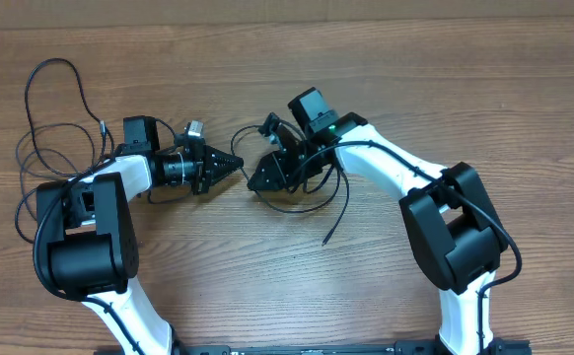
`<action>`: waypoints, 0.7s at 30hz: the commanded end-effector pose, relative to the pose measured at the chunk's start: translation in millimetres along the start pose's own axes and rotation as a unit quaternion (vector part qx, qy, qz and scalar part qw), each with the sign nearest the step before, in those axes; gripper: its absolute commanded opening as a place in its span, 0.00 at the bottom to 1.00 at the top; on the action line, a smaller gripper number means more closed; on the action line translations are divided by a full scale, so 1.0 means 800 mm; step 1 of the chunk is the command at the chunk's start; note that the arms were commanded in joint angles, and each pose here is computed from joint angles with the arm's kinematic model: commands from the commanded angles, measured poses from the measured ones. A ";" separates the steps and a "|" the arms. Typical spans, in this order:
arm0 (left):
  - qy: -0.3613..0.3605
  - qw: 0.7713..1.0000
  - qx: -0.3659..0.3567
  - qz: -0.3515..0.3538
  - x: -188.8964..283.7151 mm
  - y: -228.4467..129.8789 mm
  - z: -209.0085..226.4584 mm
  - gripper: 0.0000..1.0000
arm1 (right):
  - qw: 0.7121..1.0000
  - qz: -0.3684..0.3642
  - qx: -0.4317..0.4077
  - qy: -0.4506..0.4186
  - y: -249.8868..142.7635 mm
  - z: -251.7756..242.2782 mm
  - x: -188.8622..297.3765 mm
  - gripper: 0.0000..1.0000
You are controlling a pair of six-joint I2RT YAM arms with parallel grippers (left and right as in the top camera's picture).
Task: Untangle cables
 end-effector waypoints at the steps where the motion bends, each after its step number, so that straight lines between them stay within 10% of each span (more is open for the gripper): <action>1: -0.019 1.000 0.007 0.009 -0.002 -0.005 -0.003 0.04 | 1.000 0.005 0.006 0.004 -0.003 0.003 -0.005 0.43; 11: -0.019 0.999 0.007 0.029 -0.019 -0.015 -0.008 0.05 | 1.000 0.002 0.009 0.004 -0.001 0.003 -0.005 0.34; 21: -0.001 1.000 -0.011 0.026 -0.026 -0.012 -0.004 0.10 | 1.000 -0.002 0.008 -0.006 0.000 -0.001 -0.005 0.04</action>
Point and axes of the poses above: each gripper's point midway between its finger pads, its own x axis back along the fingers, its own z axis along the line the jaws close on, y = z × x, the point moved 2 cm from there along x, back along the fingers, and after that the axes turned 15 degrees about -x, right-handed, at the moved point
